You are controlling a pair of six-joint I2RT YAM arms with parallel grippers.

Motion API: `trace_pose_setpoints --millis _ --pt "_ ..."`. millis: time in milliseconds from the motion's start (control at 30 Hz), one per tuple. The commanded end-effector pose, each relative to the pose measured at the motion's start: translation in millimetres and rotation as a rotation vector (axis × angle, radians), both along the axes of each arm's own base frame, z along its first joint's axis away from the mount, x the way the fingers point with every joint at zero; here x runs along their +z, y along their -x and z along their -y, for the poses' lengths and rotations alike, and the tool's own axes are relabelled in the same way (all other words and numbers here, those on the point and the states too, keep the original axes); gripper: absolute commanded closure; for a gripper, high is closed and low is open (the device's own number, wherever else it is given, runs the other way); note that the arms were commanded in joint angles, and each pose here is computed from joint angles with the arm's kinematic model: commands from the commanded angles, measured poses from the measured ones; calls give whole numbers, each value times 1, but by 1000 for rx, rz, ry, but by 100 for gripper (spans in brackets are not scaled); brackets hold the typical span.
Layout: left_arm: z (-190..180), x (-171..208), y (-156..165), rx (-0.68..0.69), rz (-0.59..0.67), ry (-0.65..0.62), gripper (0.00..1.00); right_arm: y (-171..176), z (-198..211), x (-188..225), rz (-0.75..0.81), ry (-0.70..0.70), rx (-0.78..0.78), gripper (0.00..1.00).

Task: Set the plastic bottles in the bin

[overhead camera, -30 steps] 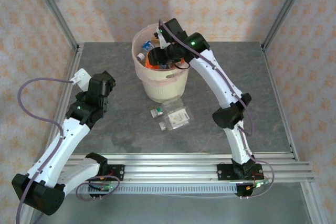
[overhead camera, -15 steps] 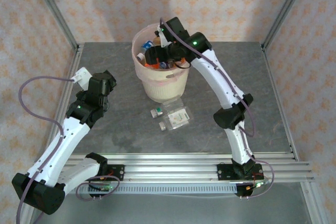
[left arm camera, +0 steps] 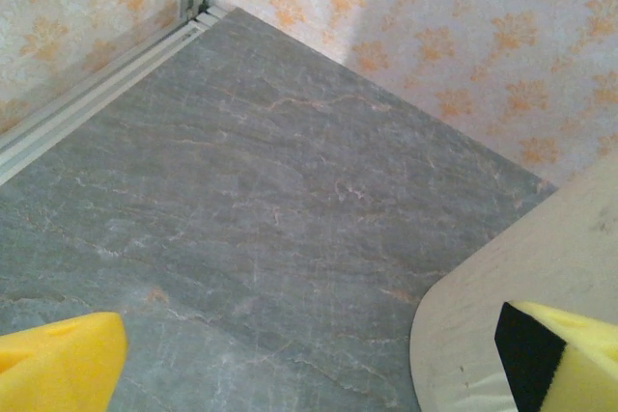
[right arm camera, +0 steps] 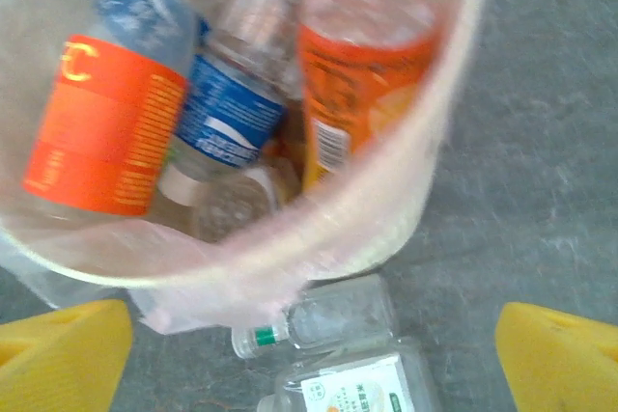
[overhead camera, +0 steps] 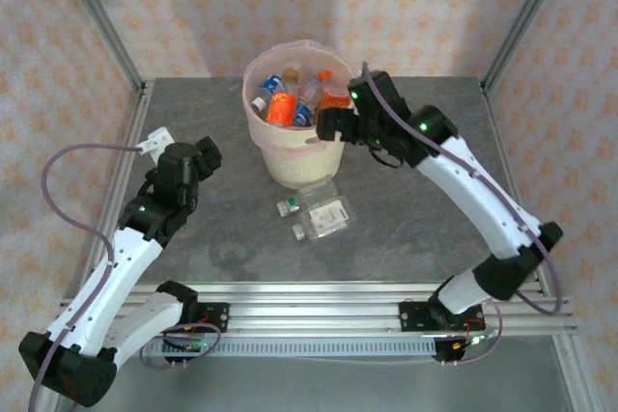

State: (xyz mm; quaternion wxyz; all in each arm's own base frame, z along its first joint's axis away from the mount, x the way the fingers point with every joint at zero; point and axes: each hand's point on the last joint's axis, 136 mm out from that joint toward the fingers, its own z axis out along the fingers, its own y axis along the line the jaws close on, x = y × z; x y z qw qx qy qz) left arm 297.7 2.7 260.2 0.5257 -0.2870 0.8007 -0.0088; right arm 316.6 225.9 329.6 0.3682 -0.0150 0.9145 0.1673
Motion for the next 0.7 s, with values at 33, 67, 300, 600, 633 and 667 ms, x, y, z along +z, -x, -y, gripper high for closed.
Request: trace_pose_setpoints --millis 33,67,300,600,633,667 --pt "-1 -19 7 -15 -44 -5 0 12 32 -23 -1 -116 -218 1" --pt "-1 -23 8 -16 -52 1 0 17 37 -35 -25 -125 -242 1" --pt "11 -64 16 -62 -137 73 0 60 39 -123 -201 -146 -348 1" --pt "9 -82 24 -33 -170 102 0 97 -11 -173 -275 63 -186 1" --pt "8 -82 25 -25 -168 102 0 98 -15 -178 -281 88 -176 1" --pt "6 -82 25 -17 -166 101 0 100 -20 -184 -284 117 -163 1"
